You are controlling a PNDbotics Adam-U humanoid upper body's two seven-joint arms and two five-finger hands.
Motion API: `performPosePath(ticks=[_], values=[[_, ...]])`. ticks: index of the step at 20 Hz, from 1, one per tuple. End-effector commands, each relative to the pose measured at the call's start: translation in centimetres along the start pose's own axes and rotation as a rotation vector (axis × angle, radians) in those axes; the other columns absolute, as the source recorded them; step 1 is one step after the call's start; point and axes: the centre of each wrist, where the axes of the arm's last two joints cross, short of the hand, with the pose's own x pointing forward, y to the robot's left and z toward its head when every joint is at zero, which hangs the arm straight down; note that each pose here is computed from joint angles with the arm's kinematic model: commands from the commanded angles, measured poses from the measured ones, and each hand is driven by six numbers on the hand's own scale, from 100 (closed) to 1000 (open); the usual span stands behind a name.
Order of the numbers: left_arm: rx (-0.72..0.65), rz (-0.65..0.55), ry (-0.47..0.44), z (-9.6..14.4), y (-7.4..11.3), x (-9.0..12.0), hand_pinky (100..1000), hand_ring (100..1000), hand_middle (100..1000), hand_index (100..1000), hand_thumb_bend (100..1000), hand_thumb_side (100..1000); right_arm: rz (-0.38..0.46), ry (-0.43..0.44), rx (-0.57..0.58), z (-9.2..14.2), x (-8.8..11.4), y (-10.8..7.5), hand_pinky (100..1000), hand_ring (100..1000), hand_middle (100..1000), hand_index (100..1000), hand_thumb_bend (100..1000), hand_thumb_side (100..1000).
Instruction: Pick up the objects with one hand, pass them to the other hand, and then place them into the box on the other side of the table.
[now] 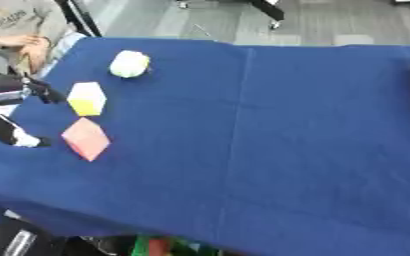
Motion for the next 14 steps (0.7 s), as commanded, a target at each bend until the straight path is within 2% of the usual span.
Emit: performPosePath(ticks=[1,3,9,14], values=[[0.011,-0.055,0.034,0.3,0.7,-0.7,868,782,769,914,499,355,0.001,-0.035,0.006,-0.5,0.7,-0.3,931,855,829,1000,100,567],[0.008,-0.067,0.044,0.0,0.2,-0.9,870,787,774,918,499,337,0.0,-0.036,0.006,-0.5,0.7,-0.2,931,854,829,1000,100,567],[-0.028,-0.211,0.073,-1.7,-2.0,-1.5,874,795,782,923,480,294,-0.004,-0.036,0.008,-0.5,0.7,-0.2,931,855,828,1000,100,567],[0.031,-0.233,0.07,-2.7,-2.3,-1.7,880,803,791,931,439,235,-0.005,-0.034,0.01,-0.5,0.7,-0.2,931,855,829,1000,100,568]])
